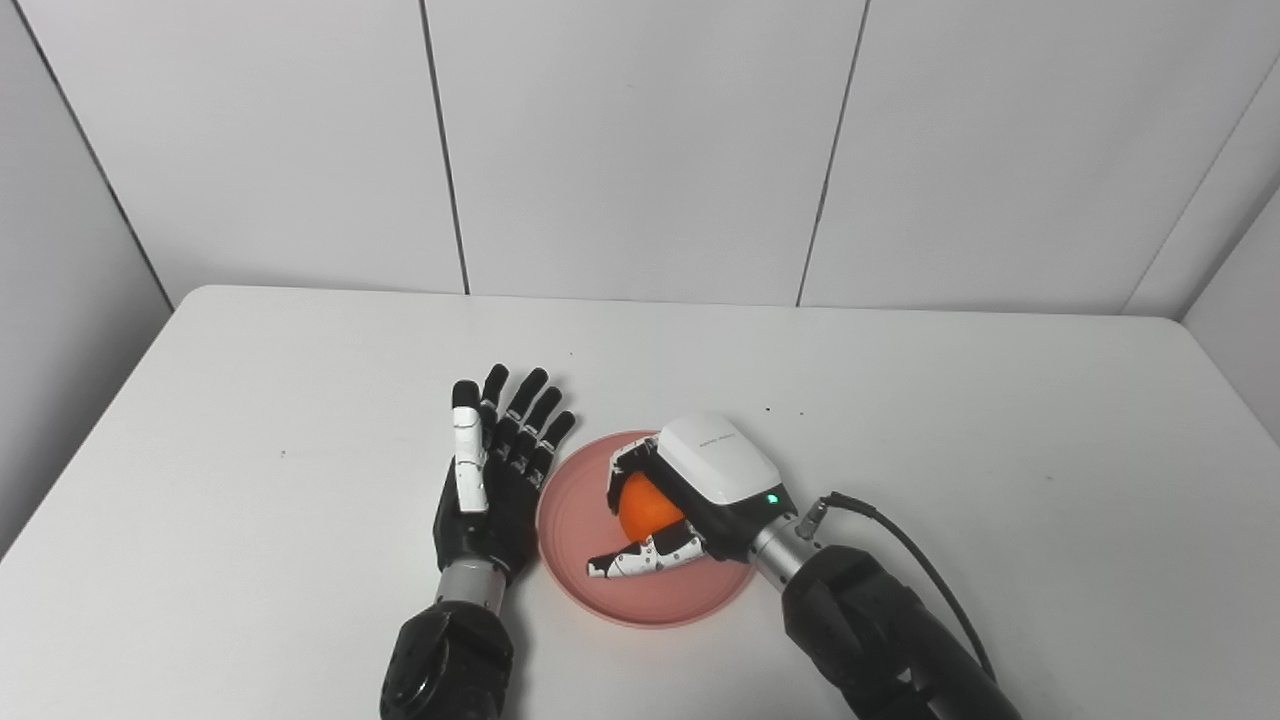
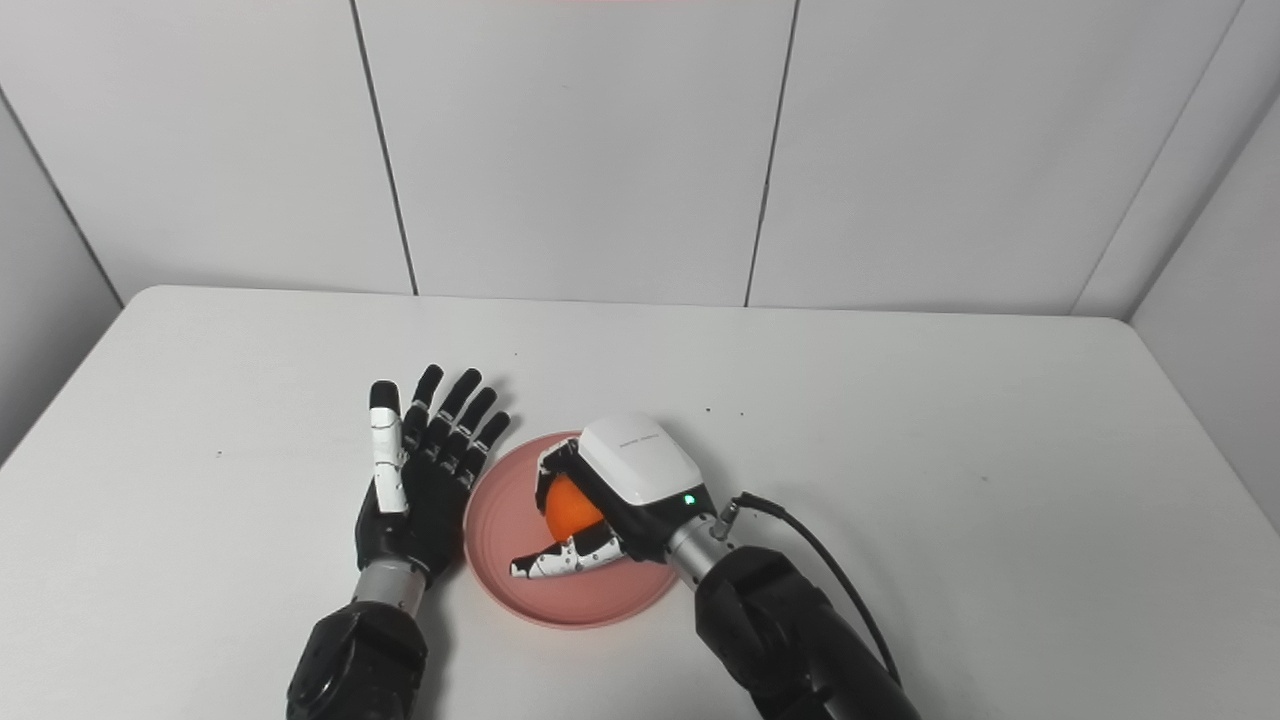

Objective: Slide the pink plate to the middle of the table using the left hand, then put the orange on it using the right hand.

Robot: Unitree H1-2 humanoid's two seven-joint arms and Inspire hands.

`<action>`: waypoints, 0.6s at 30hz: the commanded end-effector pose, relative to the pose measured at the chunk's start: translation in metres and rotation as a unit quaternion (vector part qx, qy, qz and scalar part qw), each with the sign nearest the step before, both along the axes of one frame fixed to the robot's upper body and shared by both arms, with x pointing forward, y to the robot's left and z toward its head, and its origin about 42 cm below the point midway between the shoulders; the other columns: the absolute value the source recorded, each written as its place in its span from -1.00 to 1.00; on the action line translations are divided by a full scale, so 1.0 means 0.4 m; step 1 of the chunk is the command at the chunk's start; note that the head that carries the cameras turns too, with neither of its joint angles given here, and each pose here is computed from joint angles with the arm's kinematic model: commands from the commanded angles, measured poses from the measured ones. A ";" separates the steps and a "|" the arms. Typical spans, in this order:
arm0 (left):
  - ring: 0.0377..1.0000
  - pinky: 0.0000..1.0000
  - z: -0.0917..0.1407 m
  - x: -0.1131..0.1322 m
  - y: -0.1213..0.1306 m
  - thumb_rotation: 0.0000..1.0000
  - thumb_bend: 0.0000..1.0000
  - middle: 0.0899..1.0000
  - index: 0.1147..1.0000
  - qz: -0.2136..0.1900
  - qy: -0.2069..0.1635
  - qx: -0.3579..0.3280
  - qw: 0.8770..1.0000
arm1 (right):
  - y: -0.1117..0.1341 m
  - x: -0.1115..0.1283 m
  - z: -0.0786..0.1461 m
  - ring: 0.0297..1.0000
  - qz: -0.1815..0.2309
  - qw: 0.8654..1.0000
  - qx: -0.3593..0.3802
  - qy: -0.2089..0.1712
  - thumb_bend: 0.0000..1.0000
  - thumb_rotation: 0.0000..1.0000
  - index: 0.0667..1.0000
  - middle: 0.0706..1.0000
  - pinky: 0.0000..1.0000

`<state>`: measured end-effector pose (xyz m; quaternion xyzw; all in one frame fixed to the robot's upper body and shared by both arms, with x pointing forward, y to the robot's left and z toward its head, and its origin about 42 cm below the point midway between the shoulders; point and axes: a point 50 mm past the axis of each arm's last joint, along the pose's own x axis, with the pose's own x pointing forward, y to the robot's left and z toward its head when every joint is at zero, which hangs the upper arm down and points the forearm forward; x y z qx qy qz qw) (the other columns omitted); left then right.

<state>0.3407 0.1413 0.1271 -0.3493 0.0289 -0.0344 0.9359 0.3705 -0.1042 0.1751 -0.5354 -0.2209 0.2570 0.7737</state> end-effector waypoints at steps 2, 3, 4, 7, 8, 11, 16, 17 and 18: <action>0.76 0.68 -0.079 -0.055 -0.055 0.45 0.59 0.70 0.89 -0.003 0.093 -0.029 0.995 | 0.005 0.001 0.046 -0.61 0.022 0.998 0.027 -0.046 0.18 -0.02 -0.46 -0.53 -0.67; 0.76 0.67 -0.079 -0.055 -0.055 0.45 0.59 0.70 0.89 -0.003 0.093 -0.029 0.995 | 0.004 0.001 0.046 -0.62 0.022 0.998 0.029 -0.046 0.19 -0.01 -0.46 -0.53 -0.67; 0.75 0.67 -0.078 -0.055 -0.056 0.45 0.59 0.70 0.88 -0.002 0.093 -0.029 0.995 | 0.001 0.001 0.046 -0.62 0.026 0.998 0.031 -0.046 0.20 0.00 -0.47 -0.54 -0.67; 0.77 0.61 -0.075 -0.057 -0.058 0.43 0.58 0.73 0.88 0.000 0.096 -0.035 0.995 | -0.007 0.001 0.047 -0.40 0.031 0.998 0.026 -0.050 0.40 0.43 -0.22 -0.31 -0.49; 0.75 0.60 -0.075 -0.057 -0.058 0.41 0.57 0.72 0.86 0.001 0.097 -0.039 0.995 | -0.009 0.000 0.047 -0.26 0.032 0.998 0.023 -0.052 0.51 0.61 -0.02 -0.15 -0.36; 0.73 0.68 -0.077 -0.056 -0.058 0.37 0.57 0.72 0.86 0.001 0.096 -0.048 0.994 | -0.014 -0.002 0.047 -0.01 0.033 0.998 0.014 -0.056 0.69 0.81 0.26 0.14 -0.14; 0.72 0.73 -0.079 -0.056 -0.058 0.33 0.56 0.73 0.87 0.002 0.095 -0.058 0.994 | -0.019 -0.002 0.047 0.26 0.034 0.998 0.016 -0.054 0.79 0.88 0.40 0.41 0.05; 0.72 0.74 -0.079 -0.055 -0.057 0.34 0.56 0.73 0.87 0.001 0.095 -0.057 0.994 | -0.020 -0.002 0.047 0.31 0.035 0.998 0.018 -0.054 0.80 0.89 0.41 0.44 0.08; 0.72 0.75 -0.079 -0.055 -0.057 0.35 0.55 0.73 0.87 0.001 0.095 -0.056 0.994 | -0.020 -0.002 0.047 0.33 0.035 0.998 0.019 -0.054 0.81 0.90 0.42 0.46 0.10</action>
